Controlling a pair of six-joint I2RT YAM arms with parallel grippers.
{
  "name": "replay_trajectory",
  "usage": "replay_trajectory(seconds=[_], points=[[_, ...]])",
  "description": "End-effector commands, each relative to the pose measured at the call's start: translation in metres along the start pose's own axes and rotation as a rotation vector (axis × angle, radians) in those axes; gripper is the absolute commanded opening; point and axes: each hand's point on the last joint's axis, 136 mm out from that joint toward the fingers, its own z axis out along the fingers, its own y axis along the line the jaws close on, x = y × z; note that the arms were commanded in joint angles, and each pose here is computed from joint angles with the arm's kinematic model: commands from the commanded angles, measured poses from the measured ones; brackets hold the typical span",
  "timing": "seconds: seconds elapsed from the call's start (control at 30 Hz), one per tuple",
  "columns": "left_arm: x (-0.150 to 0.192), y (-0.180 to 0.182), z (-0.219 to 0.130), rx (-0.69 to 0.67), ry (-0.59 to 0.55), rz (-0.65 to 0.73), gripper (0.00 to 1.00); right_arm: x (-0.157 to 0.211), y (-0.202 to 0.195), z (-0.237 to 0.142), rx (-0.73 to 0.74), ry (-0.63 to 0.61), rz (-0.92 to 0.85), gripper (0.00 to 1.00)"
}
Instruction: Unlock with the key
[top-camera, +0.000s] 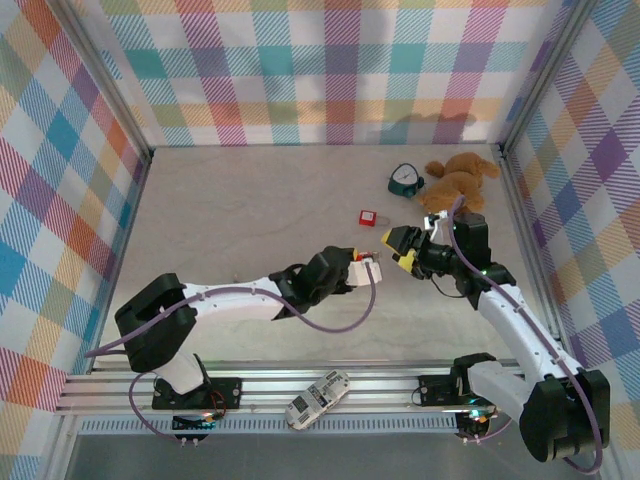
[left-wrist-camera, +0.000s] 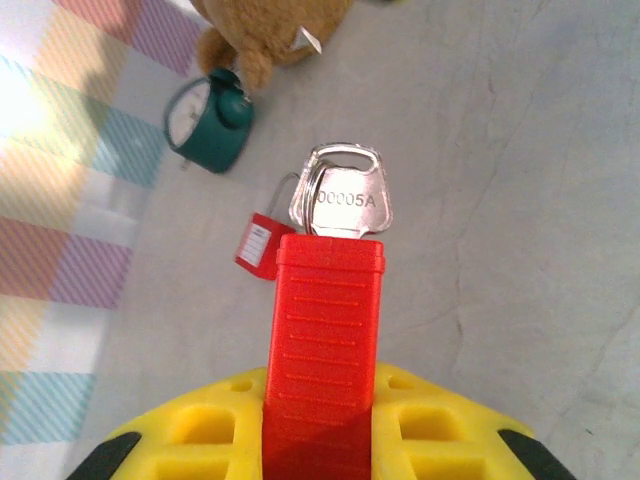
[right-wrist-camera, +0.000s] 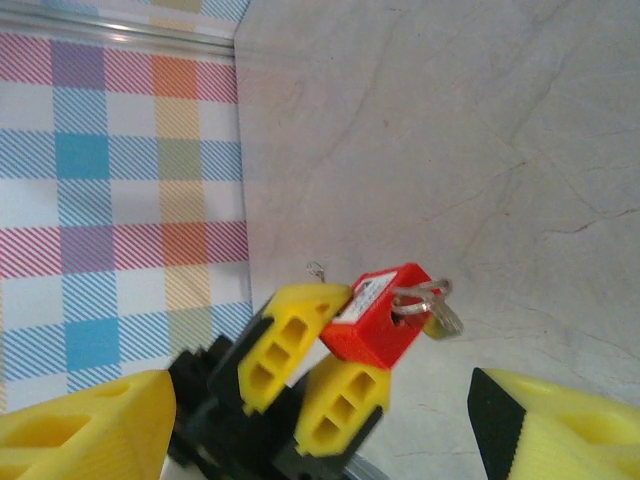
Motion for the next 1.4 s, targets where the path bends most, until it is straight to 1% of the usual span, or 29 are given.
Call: replay_trajectory(seconds=[0.0,0.17,0.27,0.33,0.47,0.57,0.73,0.8,0.87,0.93,0.97,1.0,1.07,1.1,1.2,1.23,1.3,1.37], points=[[-0.040,0.056,-0.014,-0.311,-0.109,0.047,0.00,0.004,-0.003,0.010,-0.013,0.034,0.083,0.77],[-0.051,0.056,-0.017,-0.392,-0.141,0.085,0.00,0.010,-0.009,0.018,0.001,0.058,0.121,0.77],[-0.054,0.052,-0.015,-0.402,-0.143,0.118,0.00,0.010,-0.005,0.021,-0.012,0.061,0.120,0.75],[-0.055,0.048,-0.013,-0.403,-0.143,0.132,0.00,0.009,0.001,0.022,-0.033,0.064,0.105,0.67],[-0.057,0.044,-0.013,-0.407,-0.147,0.144,0.00,0.008,0.003,0.025,-0.032,0.065,0.100,0.56],[-0.060,0.038,-0.014,-0.388,-0.164,0.157,0.00,0.008,-0.001,0.028,-0.029,0.073,0.106,0.49],[-0.061,0.032,-0.013,-0.379,-0.168,0.169,0.00,0.008,0.000,0.030,-0.034,0.079,0.095,0.30],[-0.060,0.031,-0.012,-0.384,-0.163,0.175,0.00,0.008,0.000,0.029,-0.036,0.071,0.088,0.26],[-0.058,0.030,-0.014,-0.388,-0.158,0.173,0.11,0.007,0.001,0.027,-0.037,0.059,0.073,0.23],[-0.056,0.024,-0.020,-0.368,-0.148,0.178,0.33,0.006,0.002,0.025,-0.032,0.046,0.058,0.22],[-0.054,0.018,-0.024,-0.338,-0.136,0.181,0.46,0.005,0.001,0.025,-0.026,0.038,0.051,0.21],[-0.052,0.014,-0.031,-0.308,-0.126,0.165,0.55,0.003,0.000,0.025,-0.021,0.031,0.041,0.21],[-0.048,0.010,-0.048,-0.260,-0.124,0.093,0.64,0.001,-0.002,0.025,-0.010,0.021,0.013,0.20],[-0.045,0.010,-0.058,-0.232,-0.127,0.052,0.68,0.000,-0.003,0.026,-0.001,0.016,-0.001,0.20],[-0.029,0.012,-0.086,-0.173,-0.105,-0.043,0.74,-0.005,-0.012,0.030,0.031,0.002,-0.032,0.19],[-0.023,0.016,-0.094,-0.174,-0.092,-0.070,0.76,-0.005,-0.014,0.031,0.035,0.001,-0.034,0.19],[-0.010,0.032,-0.116,-0.217,-0.083,-0.144,0.77,-0.002,-0.019,0.036,0.041,0.010,-0.032,0.19],[-0.001,0.045,-0.136,-0.258,-0.102,-0.215,0.77,0.006,-0.023,0.044,0.050,0.028,-0.034,0.18]])
